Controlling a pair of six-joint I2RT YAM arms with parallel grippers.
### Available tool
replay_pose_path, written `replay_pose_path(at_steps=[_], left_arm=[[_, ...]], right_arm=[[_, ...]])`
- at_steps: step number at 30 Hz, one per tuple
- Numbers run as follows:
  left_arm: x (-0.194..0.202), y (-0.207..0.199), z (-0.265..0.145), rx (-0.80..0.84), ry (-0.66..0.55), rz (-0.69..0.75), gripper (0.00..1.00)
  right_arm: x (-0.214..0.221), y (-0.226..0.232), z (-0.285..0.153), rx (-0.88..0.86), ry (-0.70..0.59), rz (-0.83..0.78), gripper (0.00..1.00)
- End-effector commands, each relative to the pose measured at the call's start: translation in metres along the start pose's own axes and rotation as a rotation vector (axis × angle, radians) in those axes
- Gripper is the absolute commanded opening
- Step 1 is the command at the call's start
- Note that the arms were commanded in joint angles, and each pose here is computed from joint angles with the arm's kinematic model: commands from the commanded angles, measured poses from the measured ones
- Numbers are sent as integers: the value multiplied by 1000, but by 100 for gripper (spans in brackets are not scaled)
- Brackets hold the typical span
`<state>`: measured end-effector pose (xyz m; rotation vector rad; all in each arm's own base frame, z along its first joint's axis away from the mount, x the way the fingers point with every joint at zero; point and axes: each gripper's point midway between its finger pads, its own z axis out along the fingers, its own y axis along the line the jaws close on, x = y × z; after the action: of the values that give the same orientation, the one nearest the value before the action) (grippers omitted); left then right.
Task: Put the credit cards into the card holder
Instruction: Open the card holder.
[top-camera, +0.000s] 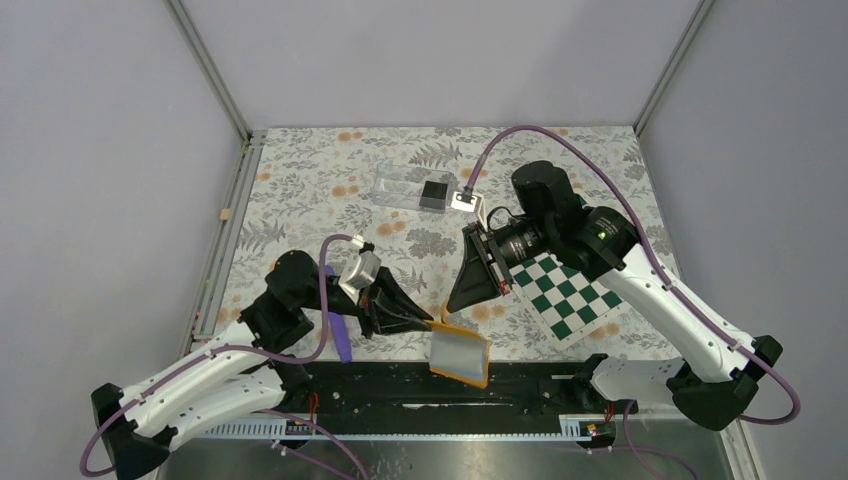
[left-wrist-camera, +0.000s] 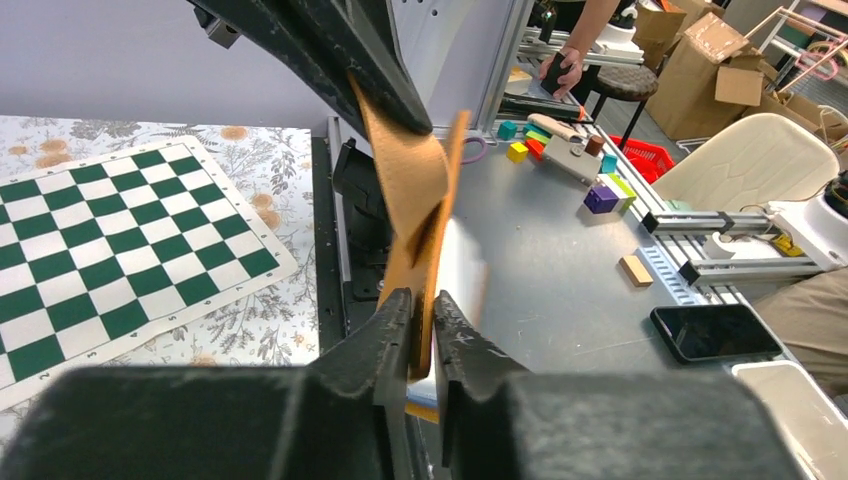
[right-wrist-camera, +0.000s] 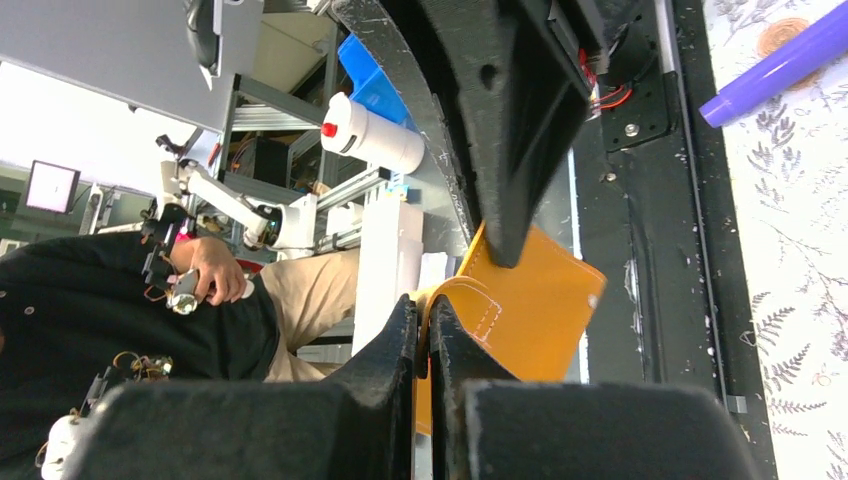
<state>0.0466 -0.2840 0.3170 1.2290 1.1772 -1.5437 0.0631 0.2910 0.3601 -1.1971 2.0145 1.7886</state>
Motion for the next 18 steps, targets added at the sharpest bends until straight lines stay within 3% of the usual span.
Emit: replay_pose_path(at_steps=[1, 2, 6, 10, 13, 16, 18], left_arm=[[-8, -4, 0, 5, -23, 19, 5], [-10, -1, 0, -15, -26, 17, 0], [-11, 14, -3, -121, -15, -22, 0], [-2, 32, -10, -270, 44, -114, 0], [0, 42, -16, -358, 73, -164, 0], [1, 50, -23, -437, 72, -195, 0], [-4, 49, -25, -443, 49, -191, 0]], right_arm=[[-17, -2, -5, 58, -69, -57, 0], [-17, -4, -5, 66, -71, -55, 0], [-16, -14, -3, 100, -72, -33, 2], [-15, -30, -9, 196, -87, -29, 52], [-10, -40, -17, 270, -95, -47, 82], [4, -47, -23, 316, -58, -57, 98], [12, -50, -24, 334, -40, -58, 99]])
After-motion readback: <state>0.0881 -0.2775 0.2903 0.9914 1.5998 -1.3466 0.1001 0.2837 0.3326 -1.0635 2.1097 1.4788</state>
